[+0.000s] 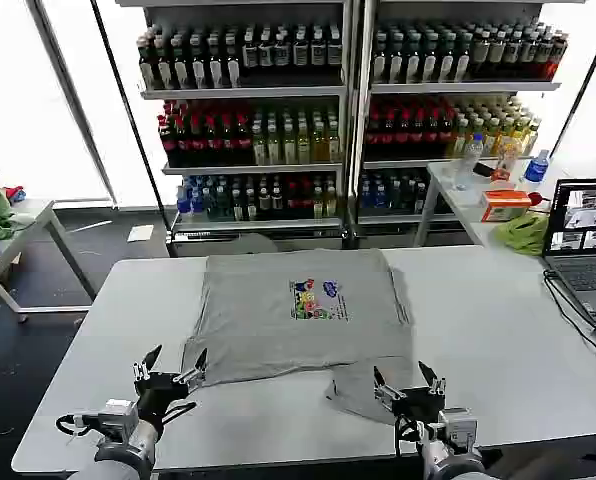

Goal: Fold and organize the clothes.

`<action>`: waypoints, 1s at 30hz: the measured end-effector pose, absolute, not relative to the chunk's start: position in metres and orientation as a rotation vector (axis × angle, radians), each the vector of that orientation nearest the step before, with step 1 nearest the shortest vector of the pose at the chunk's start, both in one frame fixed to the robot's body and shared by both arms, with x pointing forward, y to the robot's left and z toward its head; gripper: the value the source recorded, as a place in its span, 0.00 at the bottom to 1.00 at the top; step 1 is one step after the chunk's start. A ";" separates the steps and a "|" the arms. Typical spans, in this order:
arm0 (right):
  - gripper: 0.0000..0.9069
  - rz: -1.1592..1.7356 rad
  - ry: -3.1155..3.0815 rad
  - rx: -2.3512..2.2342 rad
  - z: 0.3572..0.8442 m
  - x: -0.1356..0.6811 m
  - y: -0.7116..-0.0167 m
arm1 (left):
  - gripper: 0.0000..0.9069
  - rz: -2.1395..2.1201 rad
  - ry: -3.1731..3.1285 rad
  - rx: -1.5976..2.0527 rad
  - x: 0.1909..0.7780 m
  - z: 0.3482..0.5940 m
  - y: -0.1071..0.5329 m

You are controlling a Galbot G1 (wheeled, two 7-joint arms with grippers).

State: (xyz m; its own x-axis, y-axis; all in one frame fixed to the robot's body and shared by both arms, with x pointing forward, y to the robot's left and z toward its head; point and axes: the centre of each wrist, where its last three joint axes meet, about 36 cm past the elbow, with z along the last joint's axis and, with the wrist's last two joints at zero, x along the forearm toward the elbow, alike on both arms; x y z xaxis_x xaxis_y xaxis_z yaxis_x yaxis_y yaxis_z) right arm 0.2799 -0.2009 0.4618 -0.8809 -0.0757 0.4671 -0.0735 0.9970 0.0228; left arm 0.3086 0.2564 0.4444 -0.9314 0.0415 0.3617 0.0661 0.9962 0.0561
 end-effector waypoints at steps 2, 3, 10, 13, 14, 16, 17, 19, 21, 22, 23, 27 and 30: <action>1.00 -0.020 -2.641 0.100 0.461 0.277 -0.201 | 1.00 -0.097 -2.758 -0.083 0.308 0.441 0.256; 1.00 -0.025 -2.636 0.096 0.460 0.277 -0.201 | 1.00 -0.099 -2.753 -0.088 0.308 0.440 0.256; 1.00 -0.056 -2.594 0.077 0.453 0.273 -0.201 | 1.00 -0.122 -2.712 -0.102 0.313 0.428 0.259; 1.00 -0.066 -2.575 0.067 0.448 0.271 -0.199 | 1.00 -0.121 -2.698 -0.100 0.316 0.423 0.260; 1.00 -0.070 -2.568 0.065 0.447 0.270 -0.199 | 1.00 -0.120 -2.694 -0.100 0.317 0.421 0.260; 1.00 -0.074 -2.559 0.060 0.445 0.270 -0.198 | 1.00 -0.119 -2.686 -0.099 0.318 0.418 0.260; 1.00 -0.078 -2.556 0.058 0.444 0.270 -0.198 | 1.00 -0.117 -2.682 -0.099 0.319 0.416 0.260; 1.00 -0.083 -2.551 0.050 0.442 0.270 -0.198 | 1.00 -0.117 -2.677 -0.097 0.320 0.414 0.261; 1.00 -0.086 -2.547 0.045 0.441 0.270 -0.197 | 1.00 -0.118 -2.668 -0.102 0.320 0.411 0.261; 1.00 -0.088 -2.544 0.042 0.440 0.270 -0.197 | 1.00 -0.120 -2.664 -0.105 0.320 0.410 0.262; 1.00 -0.089 -2.542 0.041 0.439 0.270 -0.197 | 1.00 -0.120 -2.660 -0.107 0.320 0.408 0.262; 1.00 -0.092 -2.539 0.037 0.438 0.271 -0.197 | 1.00 -0.122 -2.654 -0.105 0.322 0.405 0.263; 1.00 -0.097 -2.540 0.034 0.437 0.272 -0.197 | 1.00 -0.125 -2.648 -0.108 0.324 0.403 0.263</action>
